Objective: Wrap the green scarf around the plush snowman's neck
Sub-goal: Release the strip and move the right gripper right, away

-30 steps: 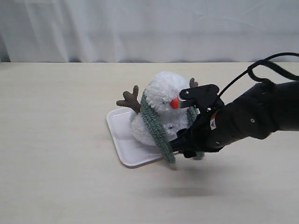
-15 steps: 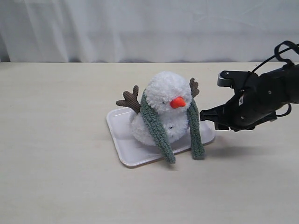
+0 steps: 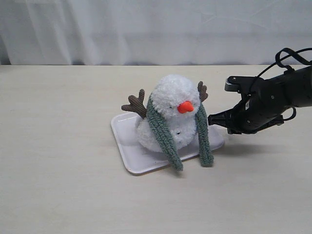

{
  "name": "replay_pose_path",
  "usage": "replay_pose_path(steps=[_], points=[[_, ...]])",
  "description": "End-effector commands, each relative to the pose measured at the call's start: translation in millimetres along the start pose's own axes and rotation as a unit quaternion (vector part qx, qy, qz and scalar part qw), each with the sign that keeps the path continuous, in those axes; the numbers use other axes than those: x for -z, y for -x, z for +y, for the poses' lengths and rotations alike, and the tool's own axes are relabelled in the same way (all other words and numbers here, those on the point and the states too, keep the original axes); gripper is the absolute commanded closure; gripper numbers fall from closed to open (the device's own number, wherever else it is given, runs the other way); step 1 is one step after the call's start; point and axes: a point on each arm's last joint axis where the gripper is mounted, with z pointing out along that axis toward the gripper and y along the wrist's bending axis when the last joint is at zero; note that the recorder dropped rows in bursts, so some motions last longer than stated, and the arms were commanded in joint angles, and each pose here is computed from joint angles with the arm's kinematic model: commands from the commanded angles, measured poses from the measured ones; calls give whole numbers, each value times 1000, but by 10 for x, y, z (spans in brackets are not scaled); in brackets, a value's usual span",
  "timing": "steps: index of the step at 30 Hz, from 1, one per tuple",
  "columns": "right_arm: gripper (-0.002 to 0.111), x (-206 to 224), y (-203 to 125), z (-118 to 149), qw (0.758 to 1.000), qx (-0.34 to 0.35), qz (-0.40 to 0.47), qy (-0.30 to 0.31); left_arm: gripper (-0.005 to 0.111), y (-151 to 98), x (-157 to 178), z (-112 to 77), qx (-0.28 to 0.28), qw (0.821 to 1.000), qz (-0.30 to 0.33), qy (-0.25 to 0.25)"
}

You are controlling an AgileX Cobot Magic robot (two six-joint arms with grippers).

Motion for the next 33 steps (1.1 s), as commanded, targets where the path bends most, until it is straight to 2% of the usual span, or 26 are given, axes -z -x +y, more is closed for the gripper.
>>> replay_pose_path(steps=[1, 11, 18, 25, 28, 33], points=[[98, -23, 13, -16, 1000, -6, 0, 2, 107, 7, 0, -4, 1, 1000, -7, -3], [98, -53, 44, 2, 1000, -2, -21, 11, 107, 7, 0, -4, 1, 1000, -7, -3], [98, -261, -59, -4, 1000, -1, 7, 7, 107, 7, 0, -4, 1, 1000, -7, -3], [98, -273, -94, -6, 1000, -15, 25, 5, 107, 7, 0, -4, 1, 1000, -7, -3], [98, -268, -125, 42, 999, -2, 36, 4, 107, 7, 0, -4, 1, 1000, -7, -3], [98, -248, -202, 274, 997, 54, 49, 14, 107, 7, 0, -4, 1, 1000, -7, -3]])
